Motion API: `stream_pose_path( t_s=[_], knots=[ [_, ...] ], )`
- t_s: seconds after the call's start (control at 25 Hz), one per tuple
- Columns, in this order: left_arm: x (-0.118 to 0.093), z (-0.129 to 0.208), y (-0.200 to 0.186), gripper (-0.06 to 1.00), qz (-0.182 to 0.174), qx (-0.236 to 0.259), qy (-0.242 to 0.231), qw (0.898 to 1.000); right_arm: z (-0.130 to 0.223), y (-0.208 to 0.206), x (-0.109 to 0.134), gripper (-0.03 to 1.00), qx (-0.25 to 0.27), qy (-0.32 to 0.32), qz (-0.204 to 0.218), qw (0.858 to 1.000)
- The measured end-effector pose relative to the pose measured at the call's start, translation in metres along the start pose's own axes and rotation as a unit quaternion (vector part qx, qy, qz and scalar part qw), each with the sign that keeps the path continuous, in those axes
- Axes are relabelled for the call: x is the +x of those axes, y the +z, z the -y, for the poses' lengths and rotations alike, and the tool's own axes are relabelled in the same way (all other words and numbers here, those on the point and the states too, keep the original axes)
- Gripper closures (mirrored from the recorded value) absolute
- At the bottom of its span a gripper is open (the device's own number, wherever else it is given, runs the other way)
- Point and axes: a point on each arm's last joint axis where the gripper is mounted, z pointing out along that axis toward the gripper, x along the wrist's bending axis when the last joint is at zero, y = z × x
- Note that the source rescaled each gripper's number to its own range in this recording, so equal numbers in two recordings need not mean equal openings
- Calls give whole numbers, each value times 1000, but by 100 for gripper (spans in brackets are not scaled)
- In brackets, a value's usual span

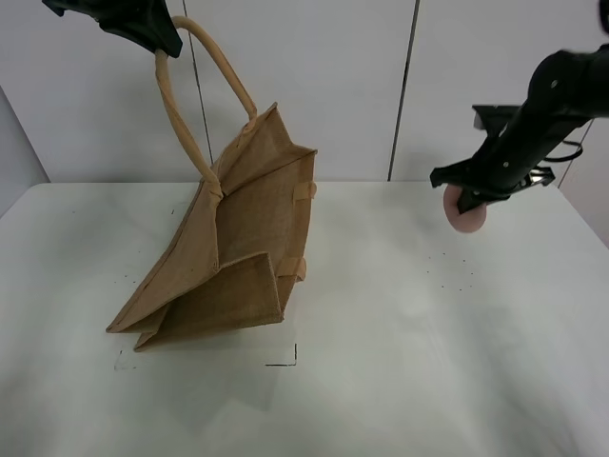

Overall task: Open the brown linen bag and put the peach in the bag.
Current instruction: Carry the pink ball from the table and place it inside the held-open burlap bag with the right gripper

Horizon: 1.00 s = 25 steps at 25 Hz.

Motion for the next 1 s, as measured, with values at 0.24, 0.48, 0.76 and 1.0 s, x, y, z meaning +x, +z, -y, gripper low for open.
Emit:
stream_pose_path(
  t_s=[0.24, 0.48, 0.76, 1.0],
  knots=[
    [0, 0, 0, 94, 0, 0, 0, 1000, -7, -55, 30, 97, -74, -57, -109, 990],
    [0, 0, 0, 94, 0, 0, 0, 1000, -4, -51, 96, 97, -99, -150, -195, 964],
    [0, 0, 0, 94, 0, 0, 0, 1000, 2, -11, 158, 97, -136, -246, -207, 937],
    [0, 0, 0, 94, 0, 0, 0, 1000, 7, 36, 188, 97, -125, -270, -232, 926]
  ],
)
